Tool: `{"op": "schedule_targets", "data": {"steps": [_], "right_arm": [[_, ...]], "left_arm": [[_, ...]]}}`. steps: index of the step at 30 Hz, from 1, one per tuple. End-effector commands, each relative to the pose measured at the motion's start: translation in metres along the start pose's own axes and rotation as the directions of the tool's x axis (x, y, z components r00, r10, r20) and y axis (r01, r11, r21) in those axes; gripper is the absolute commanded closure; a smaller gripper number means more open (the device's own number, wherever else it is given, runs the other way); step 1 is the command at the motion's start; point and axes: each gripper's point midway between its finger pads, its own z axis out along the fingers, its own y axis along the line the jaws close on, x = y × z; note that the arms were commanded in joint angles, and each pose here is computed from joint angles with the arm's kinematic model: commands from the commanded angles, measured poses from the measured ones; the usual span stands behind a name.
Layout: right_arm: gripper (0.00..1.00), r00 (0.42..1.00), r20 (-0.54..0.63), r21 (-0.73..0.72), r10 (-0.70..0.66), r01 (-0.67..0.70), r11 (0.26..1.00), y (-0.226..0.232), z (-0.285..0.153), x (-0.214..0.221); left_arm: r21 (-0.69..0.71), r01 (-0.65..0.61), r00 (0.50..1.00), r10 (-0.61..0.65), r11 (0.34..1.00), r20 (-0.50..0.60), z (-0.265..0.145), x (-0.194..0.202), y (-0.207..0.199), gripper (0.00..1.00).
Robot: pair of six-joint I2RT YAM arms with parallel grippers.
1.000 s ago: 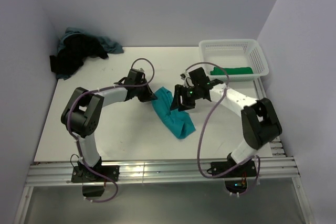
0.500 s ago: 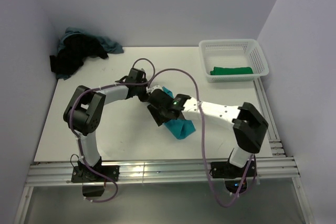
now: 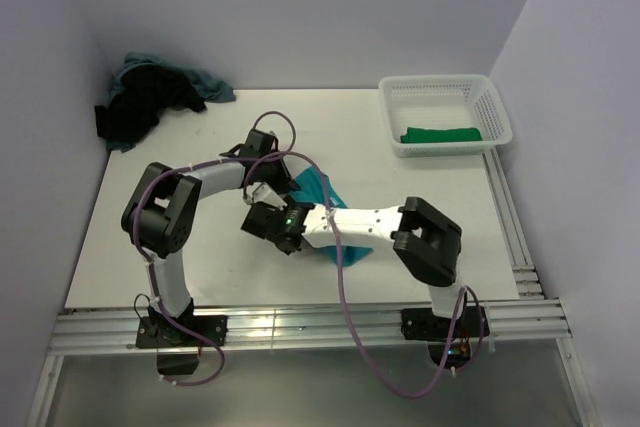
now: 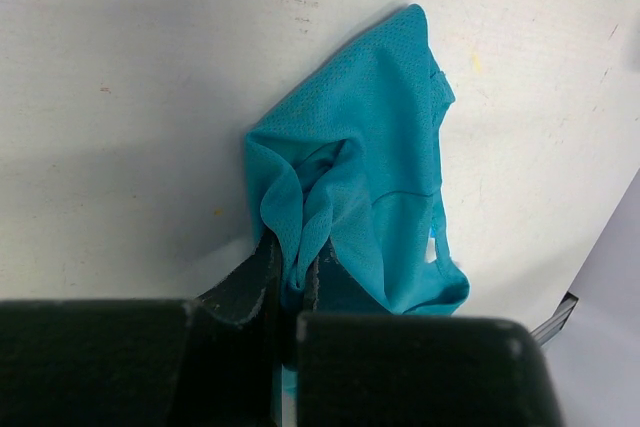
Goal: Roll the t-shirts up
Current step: Roll the tshirt
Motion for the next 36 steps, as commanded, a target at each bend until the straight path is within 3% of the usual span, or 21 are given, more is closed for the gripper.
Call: {"op": "schedule_targets", "data": {"steps": [1,8,26,32,35,36], "right_arm": [[0.37,0.999,-0.020,0.107,-0.037,0.039,0.993,-0.012,0.004,0.002],[0.43,0.995,-0.058,0.198,-0.079,0.089,0.976,-0.017,0.018,0.013],[0.46,0.981,-0.110,0.342,-0.159,0.188,0.921,-0.029,0.038,0.024],[0.58,0.974,-0.128,0.356,-0.185,0.219,0.908,-0.028,0.052,0.037],[0.79,0.972,-0.132,0.371,-0.194,0.229,0.900,-0.027,0.060,0.037],[0.95,0.971,-0.142,0.381,-0.195,0.235,0.894,-0.029,0.063,0.040]], "left_arm": [[-0.027,0.017,0.999,-0.018,0.999,-0.041,-0.003,0.012,0.008,1.00],[-0.027,0.019,0.999,-0.021,0.999,-0.045,-0.003,0.014,0.010,1.00],[-0.026,0.013,0.998,-0.015,1.000,-0.062,-0.002,0.020,0.013,1.00],[-0.028,0.008,0.998,-0.010,1.000,-0.070,-0.002,0.023,0.016,1.00],[-0.027,0.005,0.997,-0.007,1.000,-0.078,-0.002,0.026,0.017,1.00],[-0.029,0.007,0.997,-0.009,1.000,-0.078,-0.002,0.026,0.018,1.00]]}}
